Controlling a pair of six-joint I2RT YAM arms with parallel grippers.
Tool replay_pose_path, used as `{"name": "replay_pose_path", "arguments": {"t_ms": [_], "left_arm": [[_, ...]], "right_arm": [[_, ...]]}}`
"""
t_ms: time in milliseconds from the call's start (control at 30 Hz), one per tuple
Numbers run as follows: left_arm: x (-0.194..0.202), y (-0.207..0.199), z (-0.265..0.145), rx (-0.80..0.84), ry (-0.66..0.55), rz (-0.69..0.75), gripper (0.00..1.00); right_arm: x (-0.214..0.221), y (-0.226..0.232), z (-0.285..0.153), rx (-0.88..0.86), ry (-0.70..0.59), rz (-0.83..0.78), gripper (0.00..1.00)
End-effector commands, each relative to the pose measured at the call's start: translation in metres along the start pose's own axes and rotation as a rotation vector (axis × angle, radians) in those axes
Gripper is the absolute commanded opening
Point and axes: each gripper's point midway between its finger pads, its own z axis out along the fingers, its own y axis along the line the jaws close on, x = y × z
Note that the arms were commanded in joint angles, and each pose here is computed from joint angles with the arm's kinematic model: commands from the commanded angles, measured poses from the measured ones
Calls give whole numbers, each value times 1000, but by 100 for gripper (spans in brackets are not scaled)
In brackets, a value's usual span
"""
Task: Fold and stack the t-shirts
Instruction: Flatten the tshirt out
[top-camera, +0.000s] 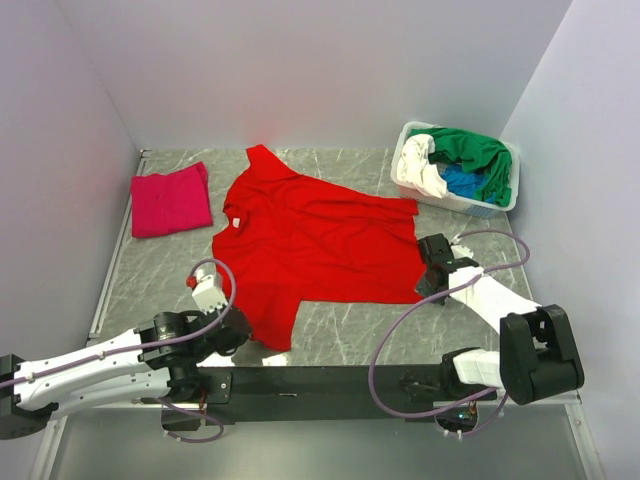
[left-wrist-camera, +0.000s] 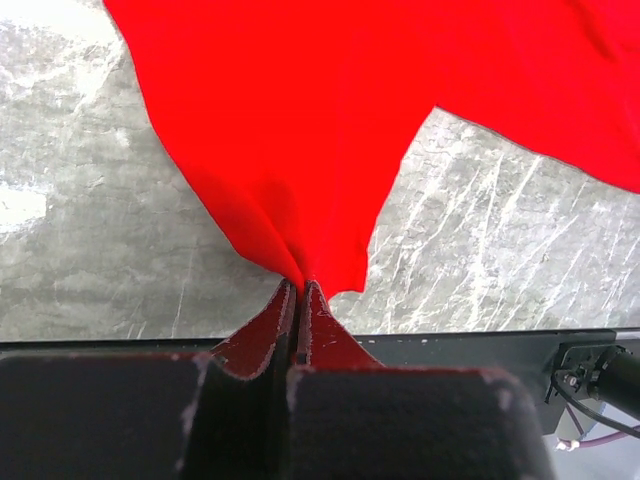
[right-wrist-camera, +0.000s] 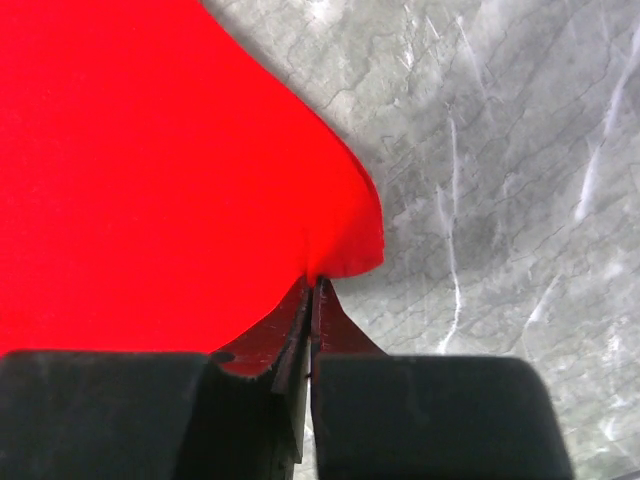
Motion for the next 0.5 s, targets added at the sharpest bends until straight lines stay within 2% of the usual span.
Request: {"name": "replay_pose_path", "arguments": {"t_ms": [0, 133, 267, 467], "left_arm": [[-4, -10, -4, 48, -12, 12, 1], [-8, -16, -10, 67, -9, 13, 1], [-10, -23, -17, 91, 1, 36, 1], [-8, -25, -30, 78, 51, 65, 1]], "right_arm": [[2, -6, -4, 20, 4, 3, 0], [4, -2, -21, 29, -15, -51, 0], [25, 9, -42, 16, -6, -137, 0], [41, -8, -64, 57, 9, -188, 0]]}}
